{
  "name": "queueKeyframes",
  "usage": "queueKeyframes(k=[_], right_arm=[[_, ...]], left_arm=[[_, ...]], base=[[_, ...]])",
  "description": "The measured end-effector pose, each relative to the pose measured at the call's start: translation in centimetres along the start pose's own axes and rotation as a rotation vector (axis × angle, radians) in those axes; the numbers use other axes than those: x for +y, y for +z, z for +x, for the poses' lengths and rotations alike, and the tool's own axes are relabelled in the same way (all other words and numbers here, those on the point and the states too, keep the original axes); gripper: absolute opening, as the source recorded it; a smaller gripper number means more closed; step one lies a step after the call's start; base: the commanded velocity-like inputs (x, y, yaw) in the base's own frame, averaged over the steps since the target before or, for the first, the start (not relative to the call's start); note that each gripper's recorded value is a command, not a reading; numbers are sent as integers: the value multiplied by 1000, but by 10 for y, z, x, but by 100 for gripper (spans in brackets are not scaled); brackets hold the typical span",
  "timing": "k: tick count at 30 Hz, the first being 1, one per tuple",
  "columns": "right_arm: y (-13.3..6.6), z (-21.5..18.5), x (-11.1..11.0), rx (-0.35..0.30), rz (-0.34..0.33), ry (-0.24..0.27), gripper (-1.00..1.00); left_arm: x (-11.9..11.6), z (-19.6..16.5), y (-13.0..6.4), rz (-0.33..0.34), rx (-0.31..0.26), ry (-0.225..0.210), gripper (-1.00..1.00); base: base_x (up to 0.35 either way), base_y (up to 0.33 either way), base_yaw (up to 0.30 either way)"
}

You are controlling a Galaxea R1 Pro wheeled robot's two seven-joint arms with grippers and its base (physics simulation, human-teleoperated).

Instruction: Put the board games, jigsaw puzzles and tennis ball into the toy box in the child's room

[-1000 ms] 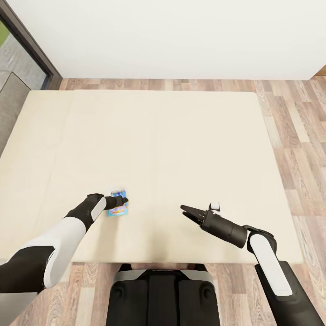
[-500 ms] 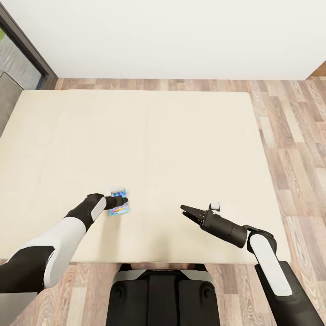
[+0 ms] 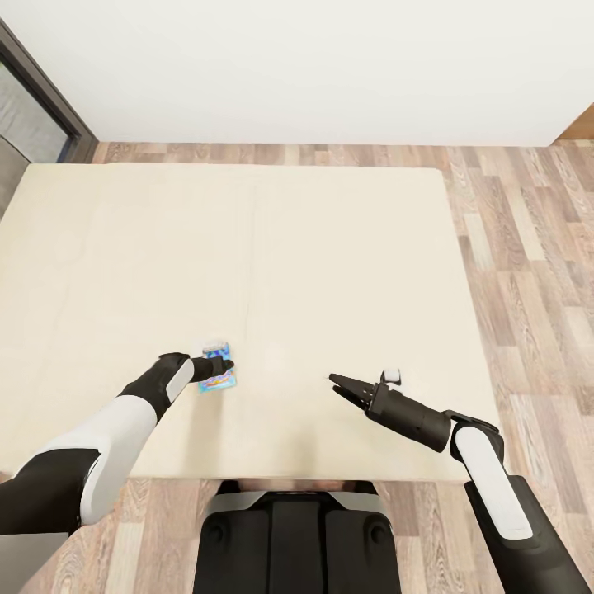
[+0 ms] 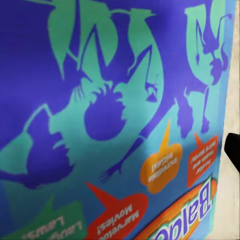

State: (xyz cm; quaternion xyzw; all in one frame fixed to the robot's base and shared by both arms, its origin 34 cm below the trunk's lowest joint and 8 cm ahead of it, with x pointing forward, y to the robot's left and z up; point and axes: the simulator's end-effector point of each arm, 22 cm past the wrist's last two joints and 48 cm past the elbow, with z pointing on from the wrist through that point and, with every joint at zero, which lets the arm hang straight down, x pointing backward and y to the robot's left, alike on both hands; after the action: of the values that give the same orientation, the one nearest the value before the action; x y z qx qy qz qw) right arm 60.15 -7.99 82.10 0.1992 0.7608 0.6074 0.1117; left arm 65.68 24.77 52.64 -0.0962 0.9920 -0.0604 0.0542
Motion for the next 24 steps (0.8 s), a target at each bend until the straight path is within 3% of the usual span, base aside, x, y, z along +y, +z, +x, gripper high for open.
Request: queueKeyframes(k=[24], right_arm=[[1, 0, 0, -1, -1, 2, 100]], left_arm=[[-1, 0, 0, 1, -1, 2, 100]], base=[[0, -271, 0]])
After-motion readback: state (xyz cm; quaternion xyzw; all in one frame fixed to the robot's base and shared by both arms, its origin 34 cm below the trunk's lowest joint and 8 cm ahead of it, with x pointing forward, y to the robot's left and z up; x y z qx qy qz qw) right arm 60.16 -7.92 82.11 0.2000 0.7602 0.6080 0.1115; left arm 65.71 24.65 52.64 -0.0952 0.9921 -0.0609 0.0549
